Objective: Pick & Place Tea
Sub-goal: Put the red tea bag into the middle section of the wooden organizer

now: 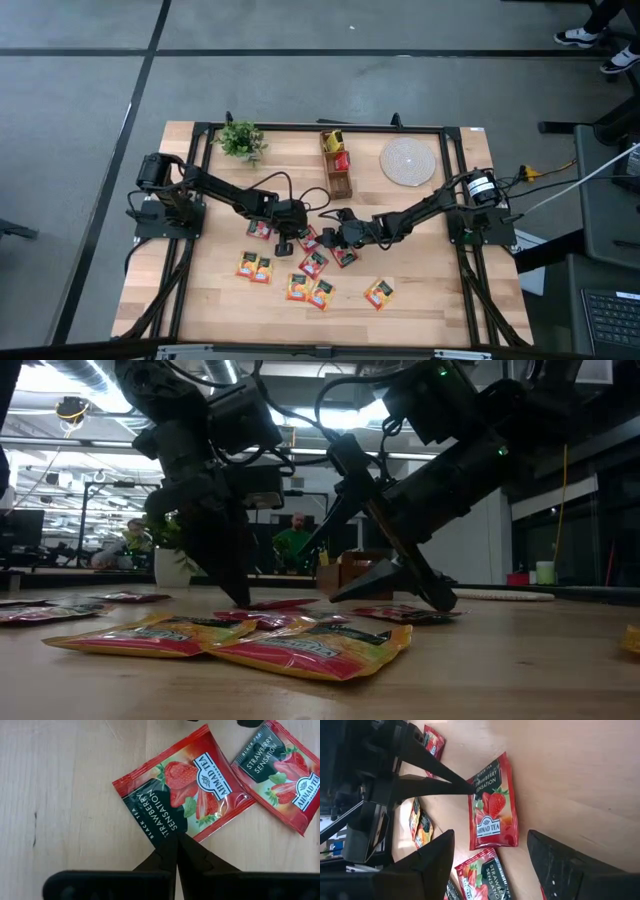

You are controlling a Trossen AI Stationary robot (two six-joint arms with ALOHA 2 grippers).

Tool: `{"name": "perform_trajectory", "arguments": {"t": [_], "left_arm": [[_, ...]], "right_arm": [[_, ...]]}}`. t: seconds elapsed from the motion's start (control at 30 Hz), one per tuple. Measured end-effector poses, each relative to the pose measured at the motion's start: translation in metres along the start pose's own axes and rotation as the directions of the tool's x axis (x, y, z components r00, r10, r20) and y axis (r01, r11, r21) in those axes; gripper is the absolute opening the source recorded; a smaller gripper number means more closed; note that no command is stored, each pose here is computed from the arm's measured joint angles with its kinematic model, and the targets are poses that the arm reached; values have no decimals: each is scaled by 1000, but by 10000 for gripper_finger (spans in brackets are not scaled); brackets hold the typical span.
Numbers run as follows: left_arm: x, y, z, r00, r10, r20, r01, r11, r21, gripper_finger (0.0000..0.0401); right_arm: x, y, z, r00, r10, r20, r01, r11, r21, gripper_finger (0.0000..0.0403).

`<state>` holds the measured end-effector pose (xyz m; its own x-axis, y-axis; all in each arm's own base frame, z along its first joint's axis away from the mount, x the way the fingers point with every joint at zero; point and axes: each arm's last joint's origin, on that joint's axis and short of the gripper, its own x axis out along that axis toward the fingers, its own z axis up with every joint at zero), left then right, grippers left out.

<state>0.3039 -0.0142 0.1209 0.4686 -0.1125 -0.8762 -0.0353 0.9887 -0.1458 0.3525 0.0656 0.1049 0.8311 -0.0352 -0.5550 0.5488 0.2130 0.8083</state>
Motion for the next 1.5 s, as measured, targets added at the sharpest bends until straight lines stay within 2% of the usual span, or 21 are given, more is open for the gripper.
{"name": "perform_trajectory", "arguments": {"t": [0.57, 1.17, 1.37, 1.5], "left_arm": [[1, 0, 2, 1000, 7, 26, -7, 1000, -8, 2], [3, 0, 6, 997, 23, 78, -21, 1000, -16, 2], [12, 1, 9, 995, -4, 104, 8, 999, -43, 2], [13, 0, 9, 994, -5, 107, 11, 998, -56, 2]], "right_arm": [[0, -1, 0, 999, -8, -38, 8, 1000, 19, 251], [2, -7, 10, 997, -63, -54, 66, 996, 53, 251], [2, -7, 9, 996, -65, -66, 69, 996, 54, 250], [2, -8, 9, 995, -68, -69, 72, 995, 66, 230]]}}
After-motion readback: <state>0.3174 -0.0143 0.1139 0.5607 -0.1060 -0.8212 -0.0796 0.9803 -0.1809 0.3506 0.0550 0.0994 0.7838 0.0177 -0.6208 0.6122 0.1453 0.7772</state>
